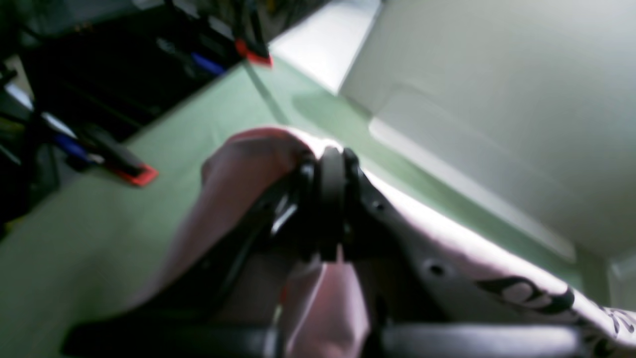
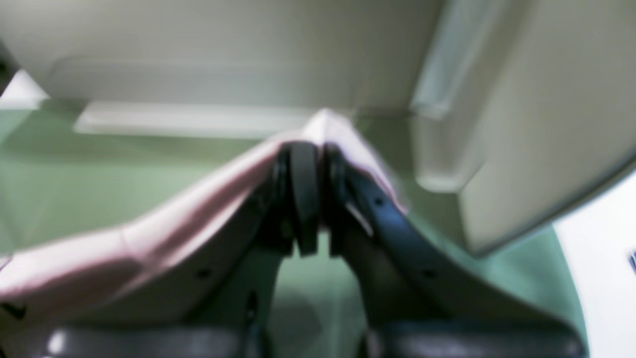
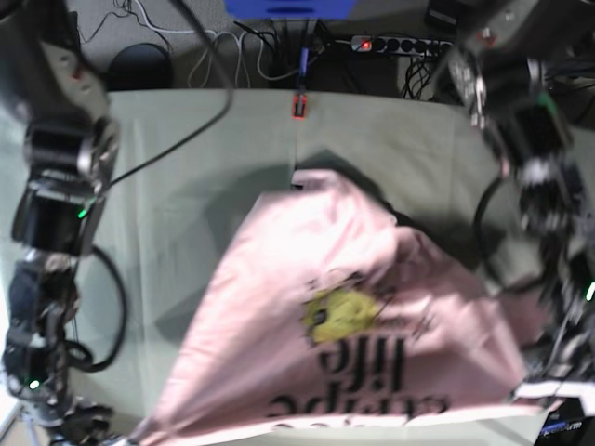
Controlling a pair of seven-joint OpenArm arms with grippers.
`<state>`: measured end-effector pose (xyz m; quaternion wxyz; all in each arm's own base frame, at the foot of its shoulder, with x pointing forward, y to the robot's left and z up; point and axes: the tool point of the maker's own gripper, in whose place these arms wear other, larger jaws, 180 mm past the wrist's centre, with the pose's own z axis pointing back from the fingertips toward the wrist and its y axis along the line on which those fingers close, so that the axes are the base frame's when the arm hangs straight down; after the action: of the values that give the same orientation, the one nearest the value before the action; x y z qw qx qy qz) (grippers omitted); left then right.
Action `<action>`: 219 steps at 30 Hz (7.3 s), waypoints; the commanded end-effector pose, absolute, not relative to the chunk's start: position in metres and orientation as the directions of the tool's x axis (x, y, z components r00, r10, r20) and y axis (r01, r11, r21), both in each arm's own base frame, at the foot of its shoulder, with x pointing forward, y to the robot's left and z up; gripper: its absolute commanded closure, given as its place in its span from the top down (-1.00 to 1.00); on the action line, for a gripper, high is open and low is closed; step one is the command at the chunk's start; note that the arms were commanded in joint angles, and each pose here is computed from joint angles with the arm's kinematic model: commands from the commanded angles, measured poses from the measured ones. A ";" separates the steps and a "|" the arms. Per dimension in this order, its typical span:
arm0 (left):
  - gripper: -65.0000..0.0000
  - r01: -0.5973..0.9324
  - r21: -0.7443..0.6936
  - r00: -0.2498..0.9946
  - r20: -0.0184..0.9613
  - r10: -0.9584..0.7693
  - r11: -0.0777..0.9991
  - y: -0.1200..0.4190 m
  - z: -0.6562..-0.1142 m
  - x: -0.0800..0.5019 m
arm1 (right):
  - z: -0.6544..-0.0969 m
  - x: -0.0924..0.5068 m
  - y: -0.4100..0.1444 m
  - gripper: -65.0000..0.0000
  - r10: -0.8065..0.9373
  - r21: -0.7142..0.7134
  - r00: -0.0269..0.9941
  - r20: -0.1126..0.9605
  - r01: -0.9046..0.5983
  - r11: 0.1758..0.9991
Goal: Layout the t-shirt on the table in an organized manner, then fold the t-shirt properly
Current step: 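Lift the shirt with both grippers and shake it out over the table, then lower the shirt onto the table and release both grippers, then grasp the shirt's collar edge with both grippers and drag it outward, then grasp a shirt corner with the right gripper, left gripper holding the other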
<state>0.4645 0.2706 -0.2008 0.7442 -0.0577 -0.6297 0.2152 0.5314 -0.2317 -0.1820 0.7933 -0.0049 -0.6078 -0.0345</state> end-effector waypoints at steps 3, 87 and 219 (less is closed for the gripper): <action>-0.99 -0.199 -0.376 0.057 0.917 0.394 0.905 0.264 -0.165 0.499 | -0.135 0.543 -0.264 -1.00 -0.027 0.010 0.154 0.988 0.109 0.994; -0.99 -0.257 -0.199 0.295 0.916 0.273 0.946 0.238 -0.359 0.328 | -0.396 0.303 -0.065 -1.00 -0.066 0.196 0.590 0.805 -0.159 0.968; 0.32 -0.715 -0.295 0.252 0.737 0.627 0.634 0.392 -0.419 0.180 | -0.422 0.397 -0.151 0.40 0.204 -0.019 0.628 0.751 -0.288 0.957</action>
<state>0.1746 0.3812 -0.4346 0.7969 0.0390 -0.4158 0.4365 0.3830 -0.1529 -0.4390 0.9135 0.0458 -0.3820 0.1324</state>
